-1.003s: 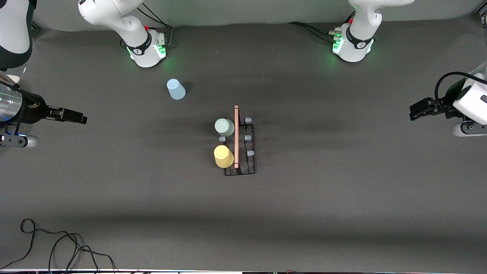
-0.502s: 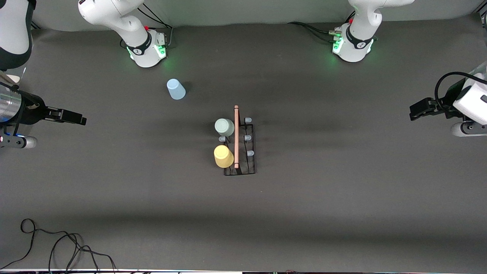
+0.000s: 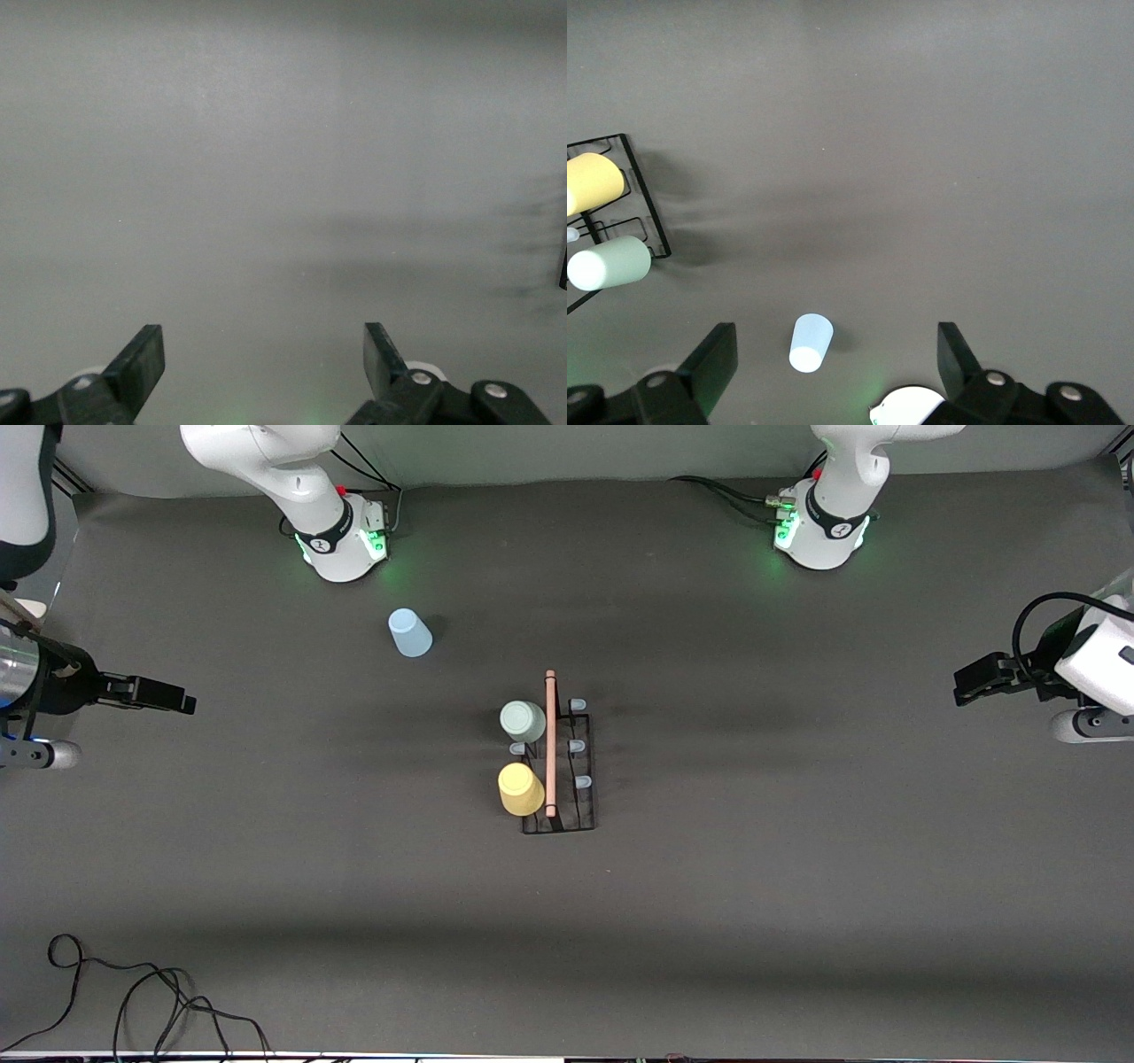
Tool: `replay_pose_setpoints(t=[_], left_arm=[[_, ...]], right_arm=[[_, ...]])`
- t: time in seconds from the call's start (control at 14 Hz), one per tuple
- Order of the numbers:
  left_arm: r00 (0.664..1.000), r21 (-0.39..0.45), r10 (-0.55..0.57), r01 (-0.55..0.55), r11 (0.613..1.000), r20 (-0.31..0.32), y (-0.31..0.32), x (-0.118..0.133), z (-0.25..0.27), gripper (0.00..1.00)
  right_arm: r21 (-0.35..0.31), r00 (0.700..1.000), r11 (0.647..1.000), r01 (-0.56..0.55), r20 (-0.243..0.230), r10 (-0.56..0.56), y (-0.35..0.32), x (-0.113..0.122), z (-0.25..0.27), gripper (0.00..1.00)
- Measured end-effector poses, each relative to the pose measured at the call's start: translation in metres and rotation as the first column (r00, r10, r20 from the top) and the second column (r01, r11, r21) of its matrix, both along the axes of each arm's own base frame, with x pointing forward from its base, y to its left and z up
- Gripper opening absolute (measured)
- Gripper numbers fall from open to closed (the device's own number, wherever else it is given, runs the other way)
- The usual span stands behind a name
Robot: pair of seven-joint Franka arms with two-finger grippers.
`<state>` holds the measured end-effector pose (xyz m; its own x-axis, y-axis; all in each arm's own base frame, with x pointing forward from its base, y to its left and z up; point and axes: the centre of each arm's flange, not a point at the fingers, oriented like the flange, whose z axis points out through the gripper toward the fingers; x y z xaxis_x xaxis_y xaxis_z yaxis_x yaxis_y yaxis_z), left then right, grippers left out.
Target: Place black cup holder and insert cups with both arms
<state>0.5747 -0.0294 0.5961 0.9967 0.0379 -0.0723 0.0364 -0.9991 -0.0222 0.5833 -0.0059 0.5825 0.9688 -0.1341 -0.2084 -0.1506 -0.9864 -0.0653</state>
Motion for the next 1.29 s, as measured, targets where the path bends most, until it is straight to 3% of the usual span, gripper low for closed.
replay_pose_setpoints(t=[0.21,0.93,1.29], left_arm=[[1.000,0.000,0.000,0.000,1.000,0.000,0.000,0.000,0.000,1.00],[1.000,0.000,0.003,-0.003,1.000,0.000,0.002,0.000,0.000,1.00],[1.000,0.000,0.007,-0.007,1.000,-0.001,0.004,0.000,0.000,1.00]], right_arm=[[-0.014,1.000,1.000,-0.003,0.013,0.003,-0.007,-0.006,0.007,1.00],[-0.070,0.986,0.998,0.002,0.167,0.010,-0.005,-0.030,-0.005,1.00],[-0.106,0.983,0.994,-0.037,0.173,0.055,-0.015,-0.029,-0.006,1.00]])
